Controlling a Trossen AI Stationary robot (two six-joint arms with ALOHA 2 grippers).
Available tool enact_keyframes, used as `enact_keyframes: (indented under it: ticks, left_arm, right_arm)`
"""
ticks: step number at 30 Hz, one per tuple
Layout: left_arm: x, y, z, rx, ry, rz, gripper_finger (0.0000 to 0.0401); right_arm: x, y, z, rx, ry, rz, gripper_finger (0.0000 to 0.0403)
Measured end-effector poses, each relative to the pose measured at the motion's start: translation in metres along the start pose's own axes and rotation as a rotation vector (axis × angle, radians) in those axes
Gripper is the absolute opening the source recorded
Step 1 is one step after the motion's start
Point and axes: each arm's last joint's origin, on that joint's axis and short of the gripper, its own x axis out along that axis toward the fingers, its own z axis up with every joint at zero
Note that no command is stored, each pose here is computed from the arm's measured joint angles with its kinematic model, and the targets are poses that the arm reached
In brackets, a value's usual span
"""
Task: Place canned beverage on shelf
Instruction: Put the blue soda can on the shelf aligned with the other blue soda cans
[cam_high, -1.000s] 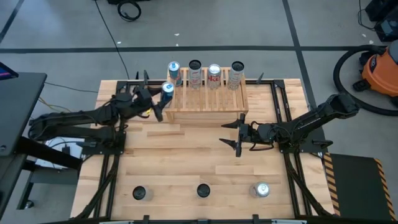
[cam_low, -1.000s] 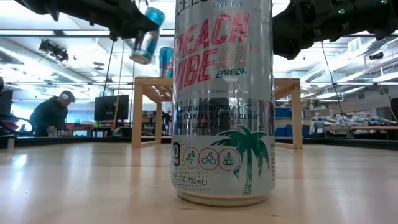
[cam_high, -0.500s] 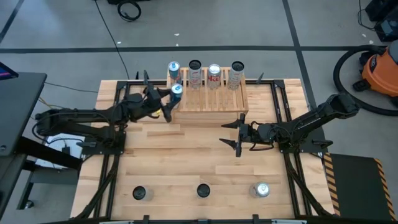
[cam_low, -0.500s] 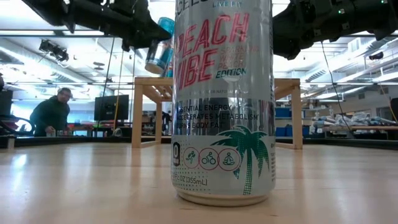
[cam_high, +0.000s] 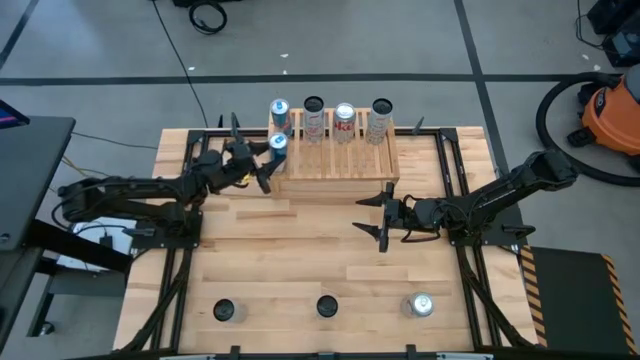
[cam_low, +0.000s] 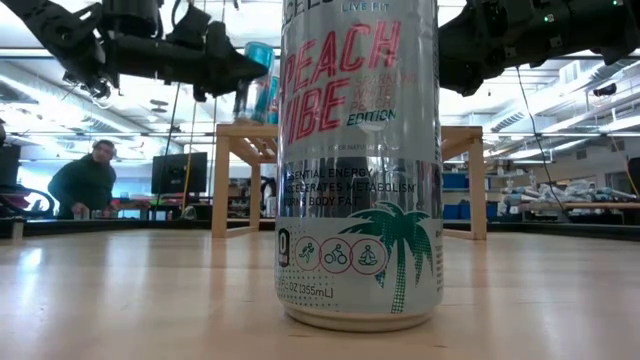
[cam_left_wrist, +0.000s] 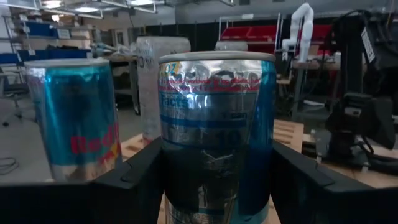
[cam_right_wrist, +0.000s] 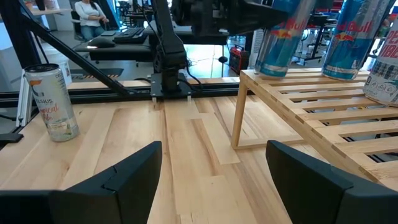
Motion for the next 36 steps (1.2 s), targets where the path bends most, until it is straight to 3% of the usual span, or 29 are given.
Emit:
enact_keyframes:
  ticks: [17, 27, 36]
  left_arm:
    - [0.011, 0.005, -0.009, -0.018, -0.029, -0.017, 0.0232]
    - [0.011, 0.007, -0.009, -0.016, -0.024, -0.008, 0.0265]
    - [0.011, 0.007, -0.009, 0.013, -0.024, -0.009, 0.0269]
  right_arm:
    - [0.000, 0.000, 0.000, 0.000, 0.000, 0.000, 0.0297]
    - [0.000, 0.000, 0.000, 0.000, 0.000, 0.000, 0.0297]
    - [0.000, 0.000, 0.000, 0.000, 0.000, 0.000, 0.0297]
